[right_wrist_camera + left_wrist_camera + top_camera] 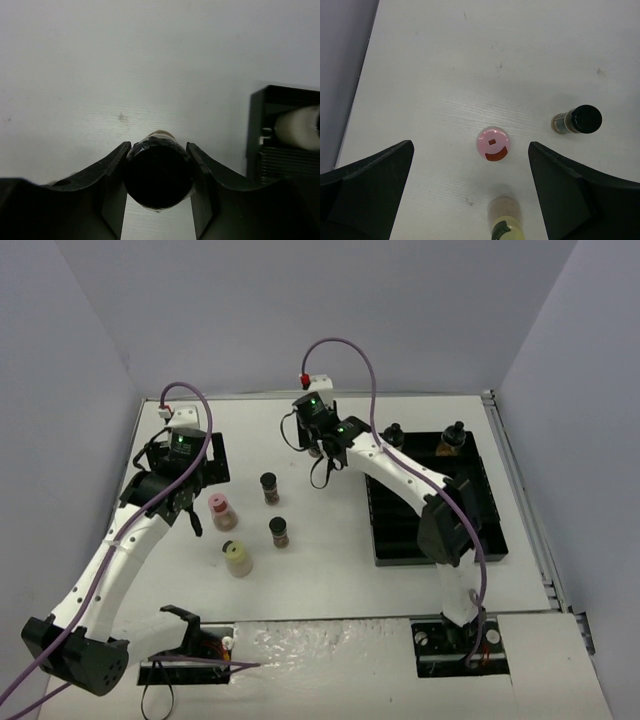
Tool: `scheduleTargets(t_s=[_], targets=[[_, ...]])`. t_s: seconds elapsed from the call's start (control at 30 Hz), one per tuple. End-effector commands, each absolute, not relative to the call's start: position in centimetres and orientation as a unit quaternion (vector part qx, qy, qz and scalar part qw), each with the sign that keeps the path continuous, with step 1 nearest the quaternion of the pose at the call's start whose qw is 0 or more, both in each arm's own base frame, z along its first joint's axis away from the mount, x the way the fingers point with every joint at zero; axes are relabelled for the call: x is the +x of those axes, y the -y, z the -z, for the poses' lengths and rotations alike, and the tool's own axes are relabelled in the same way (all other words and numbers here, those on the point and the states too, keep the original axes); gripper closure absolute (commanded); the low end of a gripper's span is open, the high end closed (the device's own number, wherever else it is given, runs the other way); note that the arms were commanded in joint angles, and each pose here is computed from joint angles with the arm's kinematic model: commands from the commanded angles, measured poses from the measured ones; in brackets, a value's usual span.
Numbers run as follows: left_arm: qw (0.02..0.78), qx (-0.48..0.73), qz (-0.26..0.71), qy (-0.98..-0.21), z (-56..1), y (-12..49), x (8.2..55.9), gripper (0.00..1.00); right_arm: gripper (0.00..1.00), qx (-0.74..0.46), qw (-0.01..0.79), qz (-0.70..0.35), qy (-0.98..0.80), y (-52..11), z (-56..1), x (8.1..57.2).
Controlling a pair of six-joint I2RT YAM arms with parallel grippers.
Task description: Organize the condiment bottles
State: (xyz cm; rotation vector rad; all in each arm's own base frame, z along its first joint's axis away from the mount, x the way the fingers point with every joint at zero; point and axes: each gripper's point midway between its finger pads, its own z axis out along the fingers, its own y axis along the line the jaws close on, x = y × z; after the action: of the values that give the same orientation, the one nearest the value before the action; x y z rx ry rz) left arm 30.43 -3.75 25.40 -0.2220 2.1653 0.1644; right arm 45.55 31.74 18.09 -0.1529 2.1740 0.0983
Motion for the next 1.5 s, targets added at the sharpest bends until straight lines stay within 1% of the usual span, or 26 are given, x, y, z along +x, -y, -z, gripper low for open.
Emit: scheduleTargets(t_s=[0.0, 0.03, 0.23, 0.3, 0.47, 0.73, 0.97, 1.47], targets=[[0.500, -0.106, -0.047, -0.858, -27.8, 3.8, 31.5, 0.03, 1.00, 0.064, 0.514, -0.026, -0.855, -22.7, -23.7, 46.2], [0.500, -0.106, -0.045, -0.859, -27.7, 3.8, 31.5, 0.03, 1.00, 0.082, 0.506, -0.013, -0.859, -20.4, -22.6, 46.1], [0.495, -0.107, -0.041, -0.861, -27.2, 3.7, 31.6, 0.03, 1.00, 0.160, 0.506, 0.016, -0.847, -10.8, -23.2, 44.3], [0.495, -0.107, -0.039, -0.861, -27.2, 3.8, 31.6, 0.03, 1.00, 0.175, 0.504, 0.022, -0.845, -8.9, -23.0, 43.9], [0.496, -0.109, -0.033, -0.861, -27.1, 3.7, 31.6, 0.03, 1.00, 0.239, 0.483, 0.040, -0.842, -1.3, -20.9, 42.5], [0.492, -0.110, -0.032, -0.863, -26.8, 3.7, 31.8, 0.03, 1.00, 0.318, 0.478, 0.073, -0.816, 6.5, -19.3, 40.0], [0.490, -0.109, -0.030, -0.864, -26.6, 3.8, 31.9, 0.03, 1.00, 0.364, 0.475, 0.085, -0.796, 10.6, -17.7, 39.4], [0.487, -0.107, -0.035, -0.866, -26.3, 3.7, 31.9, 0.03, 1.00, 0.392, 0.504, 0.106, -0.762, 12.7, -14.6, 41.9]])
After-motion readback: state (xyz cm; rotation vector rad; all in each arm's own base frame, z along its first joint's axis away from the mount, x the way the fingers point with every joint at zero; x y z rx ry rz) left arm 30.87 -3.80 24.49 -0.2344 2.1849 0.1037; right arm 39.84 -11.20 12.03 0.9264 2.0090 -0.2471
